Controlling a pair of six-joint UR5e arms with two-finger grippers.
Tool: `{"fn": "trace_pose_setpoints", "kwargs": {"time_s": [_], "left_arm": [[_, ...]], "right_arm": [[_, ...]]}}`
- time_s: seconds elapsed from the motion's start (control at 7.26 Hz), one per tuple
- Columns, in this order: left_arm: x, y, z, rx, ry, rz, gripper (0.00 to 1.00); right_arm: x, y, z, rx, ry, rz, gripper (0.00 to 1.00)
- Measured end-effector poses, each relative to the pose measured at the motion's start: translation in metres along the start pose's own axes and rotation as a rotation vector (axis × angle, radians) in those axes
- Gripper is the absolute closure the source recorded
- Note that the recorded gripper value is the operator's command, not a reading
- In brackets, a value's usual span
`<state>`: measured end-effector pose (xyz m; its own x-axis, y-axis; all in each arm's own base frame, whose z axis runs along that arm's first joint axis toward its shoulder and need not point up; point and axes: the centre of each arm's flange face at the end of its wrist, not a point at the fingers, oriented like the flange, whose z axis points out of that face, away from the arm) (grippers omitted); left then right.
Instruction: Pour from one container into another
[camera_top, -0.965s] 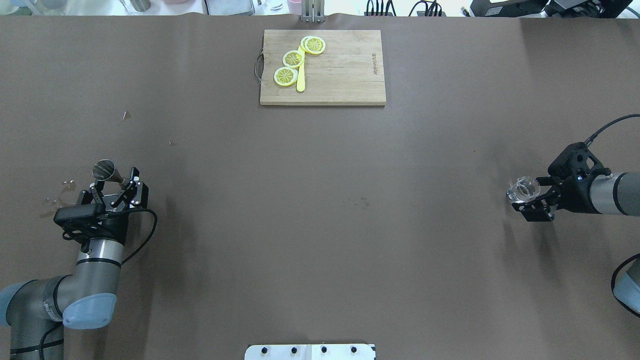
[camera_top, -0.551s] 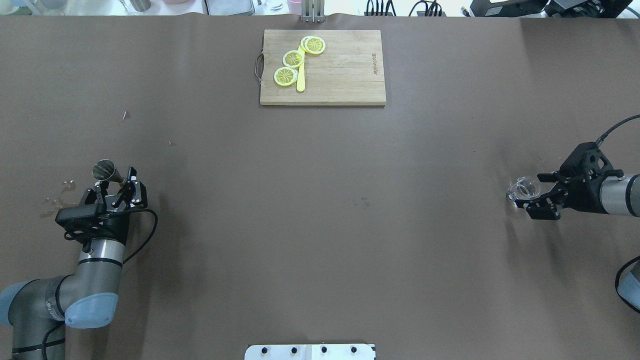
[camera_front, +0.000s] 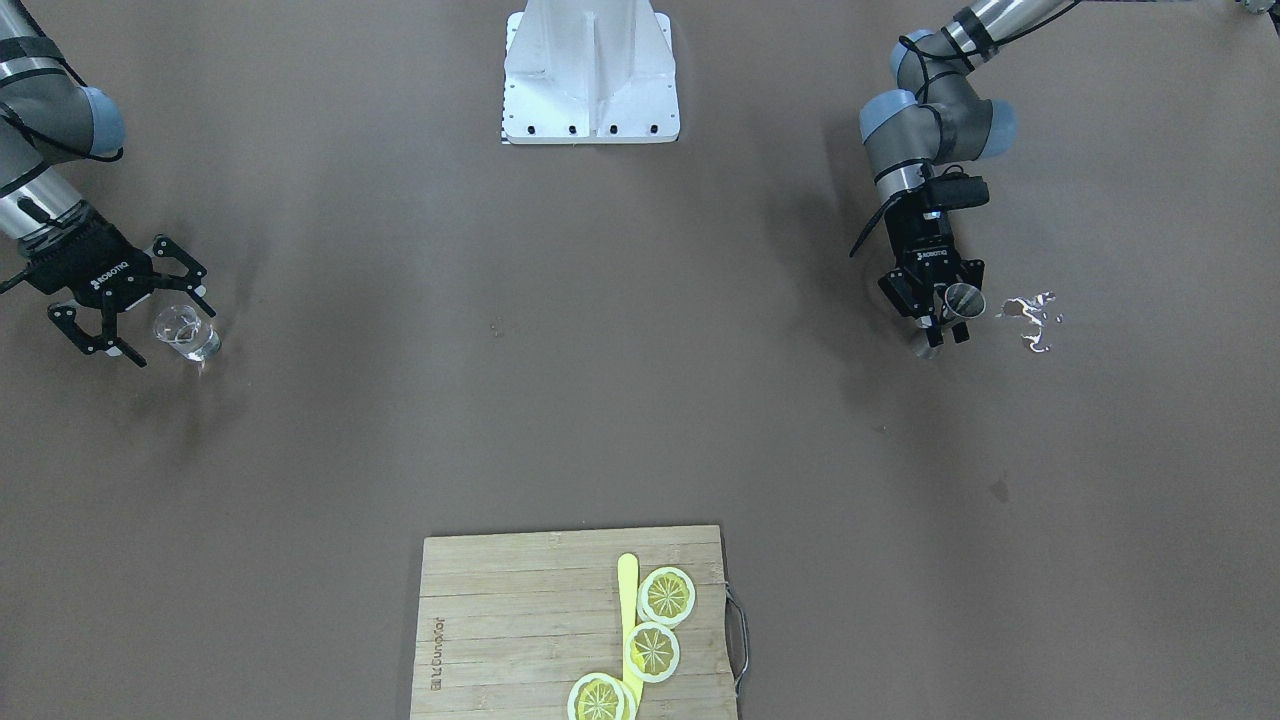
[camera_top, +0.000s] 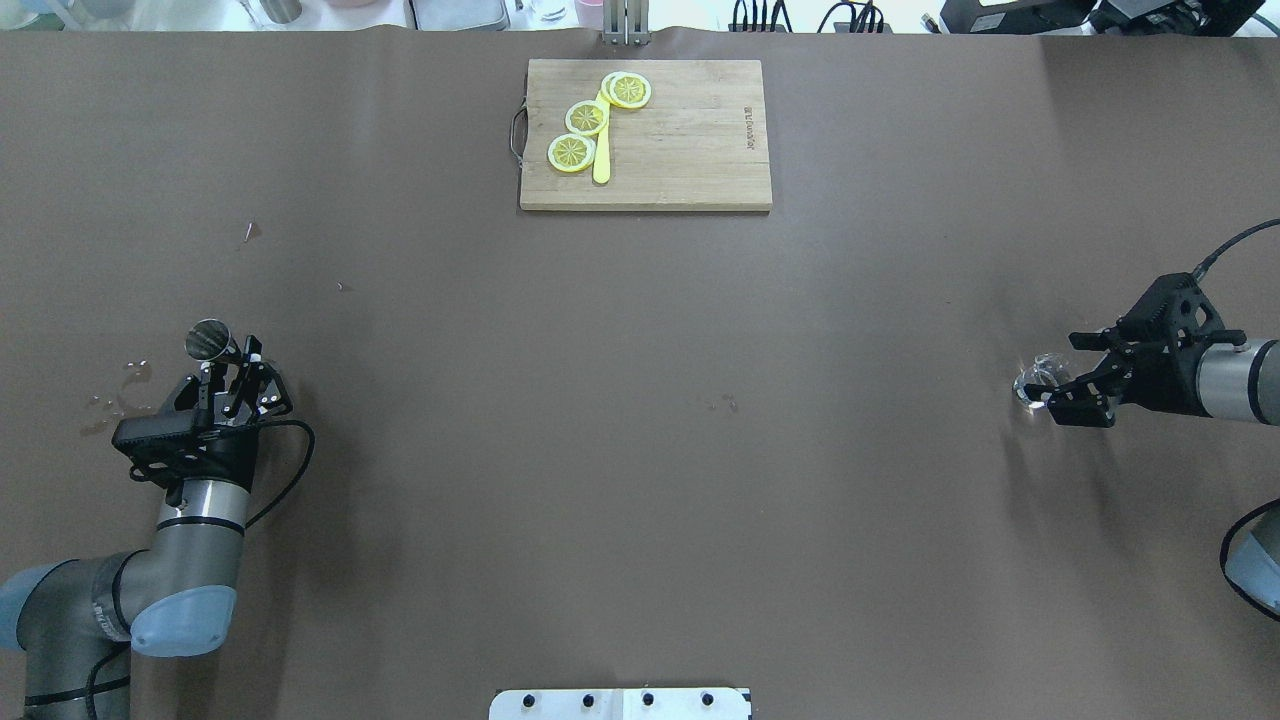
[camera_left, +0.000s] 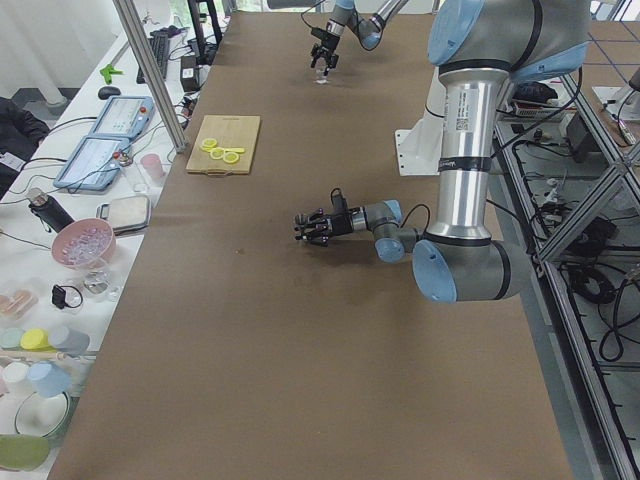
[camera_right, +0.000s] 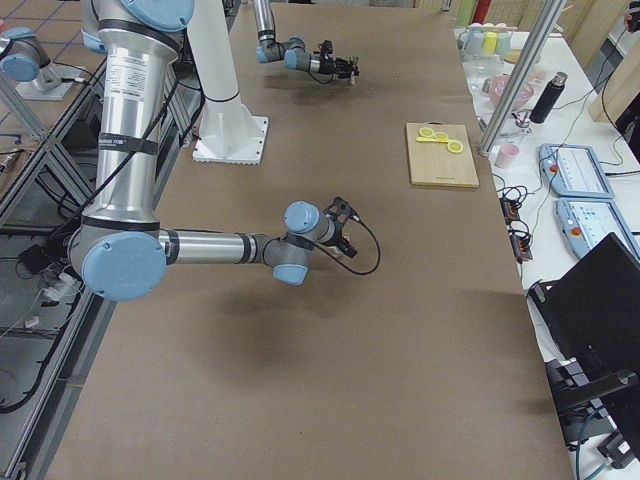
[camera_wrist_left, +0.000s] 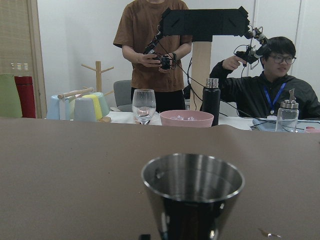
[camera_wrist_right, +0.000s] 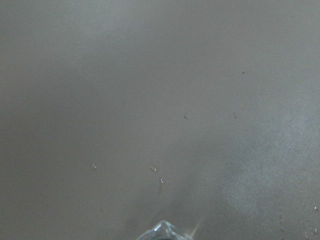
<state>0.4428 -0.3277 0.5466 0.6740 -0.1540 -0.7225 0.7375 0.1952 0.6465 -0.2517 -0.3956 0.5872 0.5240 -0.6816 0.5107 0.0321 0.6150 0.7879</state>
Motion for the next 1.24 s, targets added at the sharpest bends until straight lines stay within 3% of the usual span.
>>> {"fn": "trace_pose_setpoints", "kwargs": {"time_s": [0.69,1.24], "left_arm": [[0.007,-0.011,-0.004,0.003,0.008,-0.017,1.00],[0.031,-0.046,-0.016,-0.017,0.038,-0.010,1.00]], "right_arm": [[0.002,0.006,0.006,0.010,-0.020,-0.007,0.00],[0.002,0.009,0.012,-0.007,-0.031,-0.004,0.15]]}}
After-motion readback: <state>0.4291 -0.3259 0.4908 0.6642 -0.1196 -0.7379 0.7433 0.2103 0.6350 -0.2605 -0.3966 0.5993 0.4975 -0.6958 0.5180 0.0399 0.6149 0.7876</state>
